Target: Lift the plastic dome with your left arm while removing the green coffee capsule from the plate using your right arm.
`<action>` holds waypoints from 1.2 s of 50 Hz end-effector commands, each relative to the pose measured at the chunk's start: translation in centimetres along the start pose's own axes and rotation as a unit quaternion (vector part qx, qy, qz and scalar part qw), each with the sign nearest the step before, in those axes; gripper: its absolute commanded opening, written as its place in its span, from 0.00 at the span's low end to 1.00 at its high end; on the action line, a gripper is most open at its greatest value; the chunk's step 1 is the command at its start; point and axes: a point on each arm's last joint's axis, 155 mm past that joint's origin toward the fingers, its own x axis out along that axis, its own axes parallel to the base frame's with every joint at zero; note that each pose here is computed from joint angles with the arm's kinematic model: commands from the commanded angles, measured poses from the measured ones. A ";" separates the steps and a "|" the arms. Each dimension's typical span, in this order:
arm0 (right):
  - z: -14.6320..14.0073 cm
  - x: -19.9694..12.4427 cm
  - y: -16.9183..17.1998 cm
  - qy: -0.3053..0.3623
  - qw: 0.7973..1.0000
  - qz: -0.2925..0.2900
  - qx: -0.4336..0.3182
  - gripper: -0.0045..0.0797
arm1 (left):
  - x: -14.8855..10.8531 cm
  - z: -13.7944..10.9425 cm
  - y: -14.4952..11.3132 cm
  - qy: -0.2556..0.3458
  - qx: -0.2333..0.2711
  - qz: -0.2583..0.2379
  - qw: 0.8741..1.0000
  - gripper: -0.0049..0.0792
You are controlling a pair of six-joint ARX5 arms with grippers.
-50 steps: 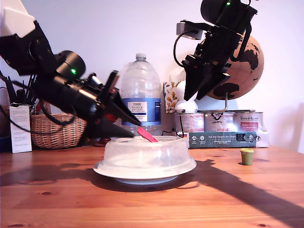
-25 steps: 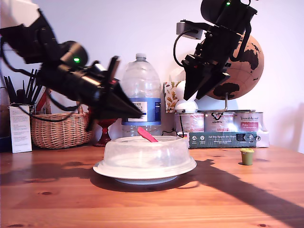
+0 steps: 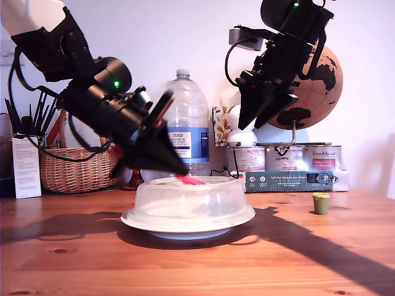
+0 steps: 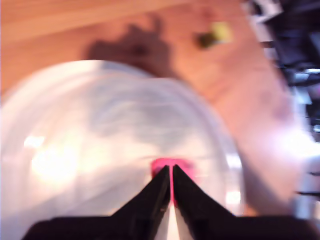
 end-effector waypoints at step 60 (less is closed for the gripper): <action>8.0 -2.8 3.1 -0.171 0.980 0.093 0.027 0.04 | -9.9 9.6 -8.0 -0.194 0.275 0.009 0.942 0.04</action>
